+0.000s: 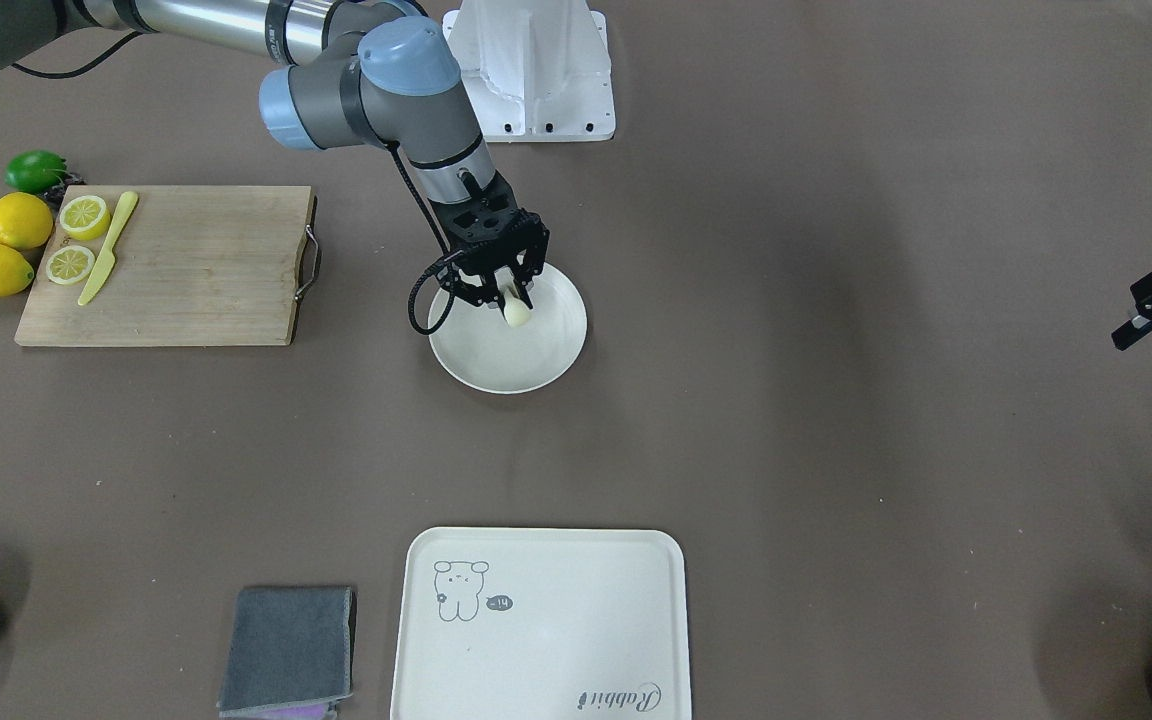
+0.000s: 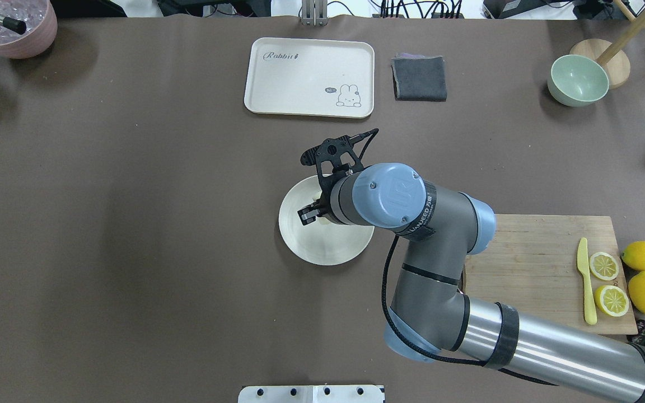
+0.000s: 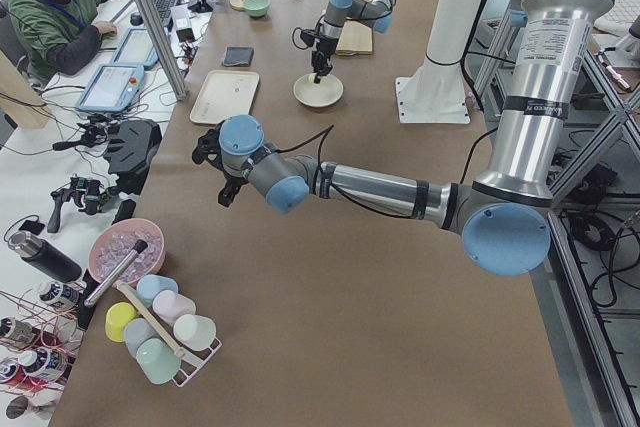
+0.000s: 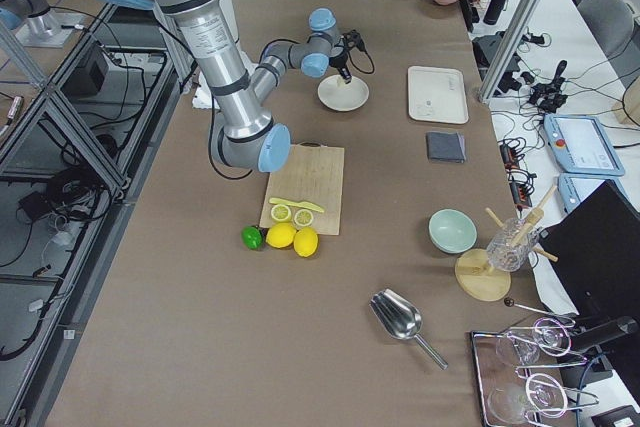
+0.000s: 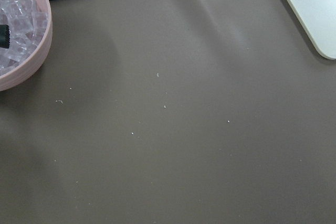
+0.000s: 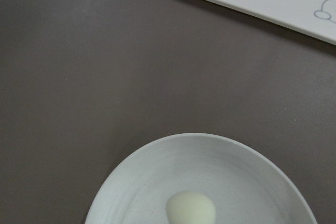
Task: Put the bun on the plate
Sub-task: 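Lower the bun onto the white plate and open the right gripper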
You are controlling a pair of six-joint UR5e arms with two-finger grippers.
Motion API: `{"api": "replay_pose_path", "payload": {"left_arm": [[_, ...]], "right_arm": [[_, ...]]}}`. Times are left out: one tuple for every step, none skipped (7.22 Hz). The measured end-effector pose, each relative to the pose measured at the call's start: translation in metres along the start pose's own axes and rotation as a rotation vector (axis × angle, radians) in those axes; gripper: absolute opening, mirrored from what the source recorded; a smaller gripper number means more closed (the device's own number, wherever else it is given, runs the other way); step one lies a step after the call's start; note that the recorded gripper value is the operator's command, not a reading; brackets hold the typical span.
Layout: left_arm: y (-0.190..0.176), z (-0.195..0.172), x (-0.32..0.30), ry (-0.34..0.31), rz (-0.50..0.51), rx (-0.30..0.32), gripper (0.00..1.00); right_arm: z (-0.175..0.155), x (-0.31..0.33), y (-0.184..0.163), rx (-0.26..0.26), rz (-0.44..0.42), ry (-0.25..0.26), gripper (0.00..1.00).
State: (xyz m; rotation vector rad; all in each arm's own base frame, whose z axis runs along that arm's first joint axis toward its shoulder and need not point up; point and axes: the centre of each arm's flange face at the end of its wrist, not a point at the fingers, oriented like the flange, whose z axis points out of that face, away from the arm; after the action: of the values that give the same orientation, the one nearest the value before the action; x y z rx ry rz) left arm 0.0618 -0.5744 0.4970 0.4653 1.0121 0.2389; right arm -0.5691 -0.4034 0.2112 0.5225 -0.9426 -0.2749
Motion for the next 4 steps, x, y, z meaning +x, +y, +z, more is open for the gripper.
{"api": "replay_pose_path", "payload": {"left_arm": [[0.0003,0.0010,-0.0015,-0.001,-0.003,-0.002,0.98],[0.0004,0.0016,-0.0023,-0.001,-0.004,-0.003,0.98],[-0.0007,0.0017,-0.0022,-0.001,-0.003,-0.002,0.98],[-0.0027,0.0018,-0.0018,-0.002,-0.001,-0.001,0.98]], "right_arm": [[0.0008,-0.0004,0.0011,-0.002,0.011,0.001,1.00],[-0.0005,-0.0027,-0.0010,-0.001,0.035,0.001,1.00],[-0.0016,-0.0038,-0.0026,0.000,0.053,0.000,1.00],[-0.0025,-0.0039,-0.0041,0.002,0.062,-0.001,1.00]]}}
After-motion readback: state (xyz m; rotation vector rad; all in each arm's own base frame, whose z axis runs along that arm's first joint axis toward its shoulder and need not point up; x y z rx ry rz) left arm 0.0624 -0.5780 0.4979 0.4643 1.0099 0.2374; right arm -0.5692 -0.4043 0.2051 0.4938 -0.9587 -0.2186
